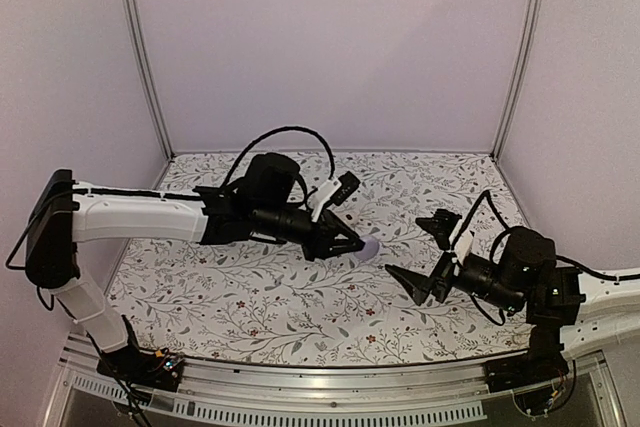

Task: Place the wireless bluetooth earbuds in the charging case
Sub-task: Pass from the right arm to the left

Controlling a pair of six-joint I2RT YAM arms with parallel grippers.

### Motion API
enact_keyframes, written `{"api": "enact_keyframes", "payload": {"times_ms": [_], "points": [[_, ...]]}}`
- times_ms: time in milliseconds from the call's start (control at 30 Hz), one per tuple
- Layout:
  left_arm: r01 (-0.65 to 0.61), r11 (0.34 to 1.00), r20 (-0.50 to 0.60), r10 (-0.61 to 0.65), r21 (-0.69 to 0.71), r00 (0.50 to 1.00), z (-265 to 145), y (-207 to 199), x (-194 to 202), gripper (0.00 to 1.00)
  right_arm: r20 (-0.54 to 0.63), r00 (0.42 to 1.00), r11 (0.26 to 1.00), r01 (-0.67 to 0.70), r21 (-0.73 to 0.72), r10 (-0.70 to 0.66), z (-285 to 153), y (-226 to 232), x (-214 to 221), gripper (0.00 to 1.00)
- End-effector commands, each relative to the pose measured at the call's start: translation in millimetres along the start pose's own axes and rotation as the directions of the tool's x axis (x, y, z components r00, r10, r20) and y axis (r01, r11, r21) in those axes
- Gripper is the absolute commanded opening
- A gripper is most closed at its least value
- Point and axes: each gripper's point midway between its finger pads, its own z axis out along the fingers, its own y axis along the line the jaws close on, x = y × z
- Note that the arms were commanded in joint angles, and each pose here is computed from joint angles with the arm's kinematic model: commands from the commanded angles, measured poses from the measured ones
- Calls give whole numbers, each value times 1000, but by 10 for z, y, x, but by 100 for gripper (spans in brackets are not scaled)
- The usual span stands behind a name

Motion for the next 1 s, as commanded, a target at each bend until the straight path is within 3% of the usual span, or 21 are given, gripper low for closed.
{"api": "enact_keyframes", "payload": {"times_ms": [0,167,267,333,600,800,967], "points": [[-112,993,68,109,36,992,-194,-119,-157,11,52,987,979,-145,-145,154,-118,122,-114,99],[-201,974,124,187,107,974,-355,-334,-203,10,43,974,950,-206,-236,222,-141,230,-208,99],[-253,956,146,232,149,962,-436,-458,-198,10,-13,979,927,-197,-319,203,-71,336,-170,99],[-280,946,159,255,161,954,-478,-504,-191,9,-72,970,893,-240,-381,231,-5,347,-99,93],[-304,935,192,269,185,944,-552,-582,-134,8,-116,948,825,-314,-470,295,93,344,-142,91],[-314,925,205,272,212,940,-547,-649,-143,7,-152,959,763,-282,-582,239,145,557,-115,78],[-331,912,223,280,242,934,-545,-737,-155,7,-161,960,752,-279,-597,228,217,589,-106,70]]}}
